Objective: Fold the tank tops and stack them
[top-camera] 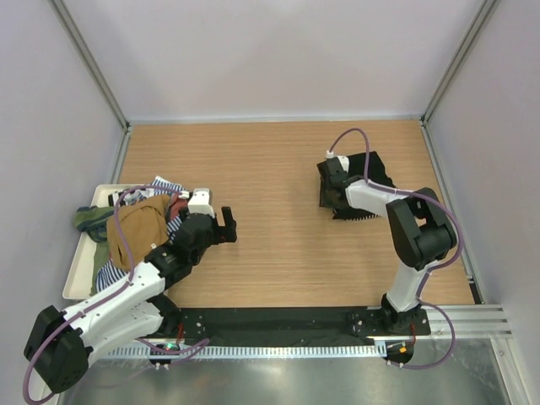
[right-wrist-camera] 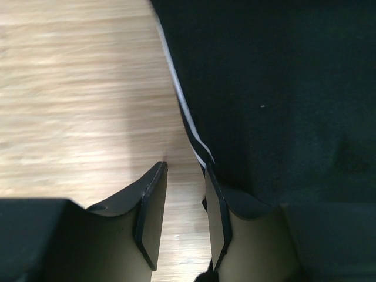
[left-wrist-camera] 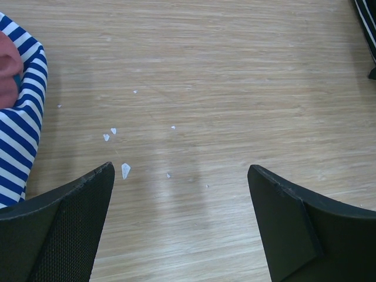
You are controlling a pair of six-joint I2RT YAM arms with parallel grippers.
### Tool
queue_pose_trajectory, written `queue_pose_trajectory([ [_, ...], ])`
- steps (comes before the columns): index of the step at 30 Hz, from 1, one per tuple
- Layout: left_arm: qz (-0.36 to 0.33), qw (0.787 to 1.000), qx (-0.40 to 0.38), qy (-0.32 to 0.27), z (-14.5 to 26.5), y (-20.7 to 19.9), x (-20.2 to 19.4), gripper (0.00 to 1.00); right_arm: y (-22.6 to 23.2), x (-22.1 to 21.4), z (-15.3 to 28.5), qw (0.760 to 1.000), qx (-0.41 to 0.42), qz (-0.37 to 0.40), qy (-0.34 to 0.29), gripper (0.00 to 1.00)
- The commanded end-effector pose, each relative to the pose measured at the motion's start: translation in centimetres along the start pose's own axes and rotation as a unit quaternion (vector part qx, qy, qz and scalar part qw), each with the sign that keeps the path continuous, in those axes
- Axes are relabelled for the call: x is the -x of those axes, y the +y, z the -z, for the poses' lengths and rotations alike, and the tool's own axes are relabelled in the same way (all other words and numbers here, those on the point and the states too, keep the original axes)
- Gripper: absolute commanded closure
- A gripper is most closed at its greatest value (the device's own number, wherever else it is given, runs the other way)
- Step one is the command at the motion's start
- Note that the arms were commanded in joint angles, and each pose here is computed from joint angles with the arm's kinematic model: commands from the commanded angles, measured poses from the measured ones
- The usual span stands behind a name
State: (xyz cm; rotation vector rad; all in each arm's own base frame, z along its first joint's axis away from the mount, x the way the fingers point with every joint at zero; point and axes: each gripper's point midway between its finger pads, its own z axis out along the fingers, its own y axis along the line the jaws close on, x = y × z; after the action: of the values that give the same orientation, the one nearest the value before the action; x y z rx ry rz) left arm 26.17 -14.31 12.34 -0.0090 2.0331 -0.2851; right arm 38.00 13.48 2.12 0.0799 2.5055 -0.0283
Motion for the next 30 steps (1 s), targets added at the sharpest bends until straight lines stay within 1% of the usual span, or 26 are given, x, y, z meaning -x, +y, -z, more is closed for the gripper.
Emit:
queue_pose_trajectory([
  [1, 0.001, 1.000, 0.010, -0.025, -0.1, 0.1, 1.4, 0.04, -4.0, 0.8, -0.8, 0.997, -0.064, -0.048, 0.011, 0.61],
  [4, 0.000, 1.000, 0.011, -0.025, -0.1, 0.2, 1.4, 0.04, -7.0, 0.3, -1.5, 0.991, -0.084, -0.097, 0.031, 0.62],
  [7, 0.002, 1.000, 0.010, -0.028, 0.0, 0.2, 1.5, 0.04, -8.5, 0.7, -1.1, 0.986, -0.093, -0.136, 0.016, 0.61],
  [10, 0.000, 1.000, 0.011, -0.025, -0.1, 0.2, 1.4, 0.04, -9.0, 2.2, 0.8, 0.984, -0.091, -0.151, -0.031, 0.58],
  [11, 0.001, 1.000, 0.011, -0.025, -0.1, 0.2, 1.4, 0.04, -8.4, 3.1, 2.0, 0.984, -0.067, -0.156, -0.059, 0.56],
  [13, 0.001, 1.000, 0.012, -0.028, 0.0, 0.2, 1.5, 0.04, -6.9, 3.8, 3.5, 0.984, -0.035, -0.145, -0.092, 0.52],
  [14, 0.001, 1.000, 0.011, -0.027, 0.0, 0.2, 1.5, 0.04, -6.0, 5.1, 4.5, 0.981, -0.016, -0.143, -0.128, 0.48],
  [15, 0.002, 0.999, 0.012, -0.030, 0.1, 0.3, 1.6, 0.04, -5.9, 5.4, 6.3, 0.978, -0.016, -0.131, -0.161, 0.46],
  [17, 0.004, 0.999, 0.011, -0.034, 0.3, 0.4, 1.7, 0.03, -3.6, 5.8, 8.3, 0.972, 0.015, -0.107, -0.209, 0.42],
  [18, 0.005, 0.999, 0.010, -0.036, 0.4, 0.4, 1.8, 0.03, -3.3, 6.8, 10.2, 0.964, 0.031, -0.105, -0.242, 0.42],
  [19, 0.007, 0.999, 0.009, -0.040, 0.5, 0.4, 1.9, 0.02, -2.2, 7.5, 11.2, 0.956, 0.057, -0.104, -0.268, 0.41],
  [20, 0.008, 0.999, 0.007, -0.043, 0.6, 0.4, 2.0, 0.02, -2.1, 6.7, 11.2, 0.955, 0.070, -0.099, -0.271, 0.40],
  [21, 0.010, 0.999, 0.008, -0.047, 0.7, 0.5, 2.1, 0.00, -1.9, 7.2, 12.4, 0.948, 0.086, -0.102, -0.290, 0.38],
  [22, 0.013, 0.999, 0.005, -0.053, 1.0, 0.5, 2.3, 0.00, -1.5, 7.8, 13.0, 0.939, 0.103, -0.107, -0.309, 0.35],
  [24, 0.019, 0.998, 0.006, -0.062, 1.2, 0.7, 2.6, 0.00, -1.5, 7.1, 13.0, 0.934, 0.112, -0.100, -0.323, 0.29],
  [26, 0.027, 0.997, 0.007, -0.073, 1.6, 0.9, 2.8, 0.01, -1.3, 7.2, 13.8, 0.922, 0.129, -0.098, -0.351, 0.28],
  [28, 0.031, 0.996, 0.012, -0.082, 1.8, 1.4, 2.9, 0.00, -1.0, 7.3, 14.6, 0.916, 0.148, -0.090, -0.362, 0.28],
  [30, 0.035, 0.994, 0.011, -0.099, 2.2, 1.6, 3.4, 0.01, -0.9, 6.5, 14.6, 0.916, 0.157, -0.078, -0.360, 0.29],
])
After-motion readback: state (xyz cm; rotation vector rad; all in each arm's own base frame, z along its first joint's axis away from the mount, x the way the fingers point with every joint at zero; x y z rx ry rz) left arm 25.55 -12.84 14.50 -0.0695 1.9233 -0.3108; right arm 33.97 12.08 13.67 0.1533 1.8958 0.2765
